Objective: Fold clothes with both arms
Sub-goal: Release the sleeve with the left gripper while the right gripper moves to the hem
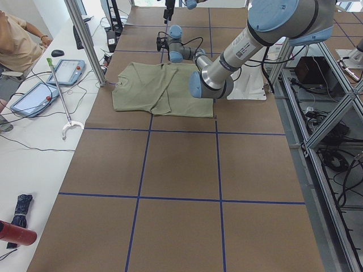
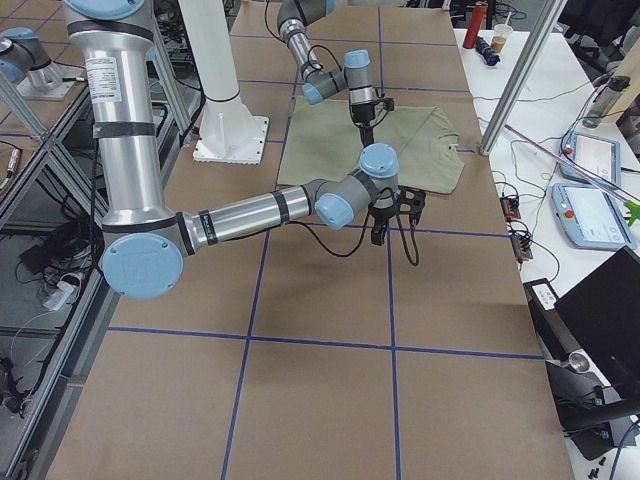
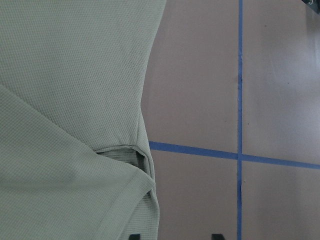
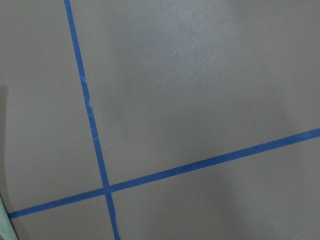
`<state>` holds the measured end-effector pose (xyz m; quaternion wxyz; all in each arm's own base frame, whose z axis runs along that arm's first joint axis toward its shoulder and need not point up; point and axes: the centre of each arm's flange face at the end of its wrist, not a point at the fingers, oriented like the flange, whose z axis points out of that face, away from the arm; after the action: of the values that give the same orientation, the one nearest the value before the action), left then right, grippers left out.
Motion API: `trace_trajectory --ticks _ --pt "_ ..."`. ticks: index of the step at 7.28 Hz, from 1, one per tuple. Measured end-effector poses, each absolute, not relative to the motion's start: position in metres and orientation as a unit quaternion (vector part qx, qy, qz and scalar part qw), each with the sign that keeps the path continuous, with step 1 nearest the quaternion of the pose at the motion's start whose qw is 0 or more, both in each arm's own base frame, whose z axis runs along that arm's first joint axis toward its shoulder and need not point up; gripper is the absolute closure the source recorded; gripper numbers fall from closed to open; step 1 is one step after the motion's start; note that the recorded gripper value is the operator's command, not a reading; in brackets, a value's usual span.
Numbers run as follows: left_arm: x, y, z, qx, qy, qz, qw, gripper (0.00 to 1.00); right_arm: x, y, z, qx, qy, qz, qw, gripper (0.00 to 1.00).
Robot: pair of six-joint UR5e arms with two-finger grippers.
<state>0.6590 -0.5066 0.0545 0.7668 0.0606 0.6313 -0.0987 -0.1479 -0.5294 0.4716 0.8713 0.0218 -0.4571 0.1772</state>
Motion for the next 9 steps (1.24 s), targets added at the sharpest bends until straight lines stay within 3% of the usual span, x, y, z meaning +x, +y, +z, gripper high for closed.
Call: trace_trajectory --ticks 3,4,6,9 --pt "0.563 -0.511 0.107 0.023 0.637 -0.084 0.766 0.33 -0.255 -0.492 0.392 -0.001 -0.478 0.239 0.845 0.00" --pt "0.517 -0.497 0.144 0.022 0.641 -0.081 0.763 0.38 -0.304 -0.455 0.361 -0.003 -0.487 0.259 0.834 0.00" --pt "0.455 -0.470 0.195 0.014 0.636 -0.082 0.767 0.34 -0.382 -0.366 0.314 -0.011 -0.500 0.277 0.820 0.01" --pt "0.408 -0.457 0.225 0.019 0.630 -0.095 0.771 0.34 -0.455 -0.245 0.299 -0.013 -0.461 0.316 0.829 0.09"
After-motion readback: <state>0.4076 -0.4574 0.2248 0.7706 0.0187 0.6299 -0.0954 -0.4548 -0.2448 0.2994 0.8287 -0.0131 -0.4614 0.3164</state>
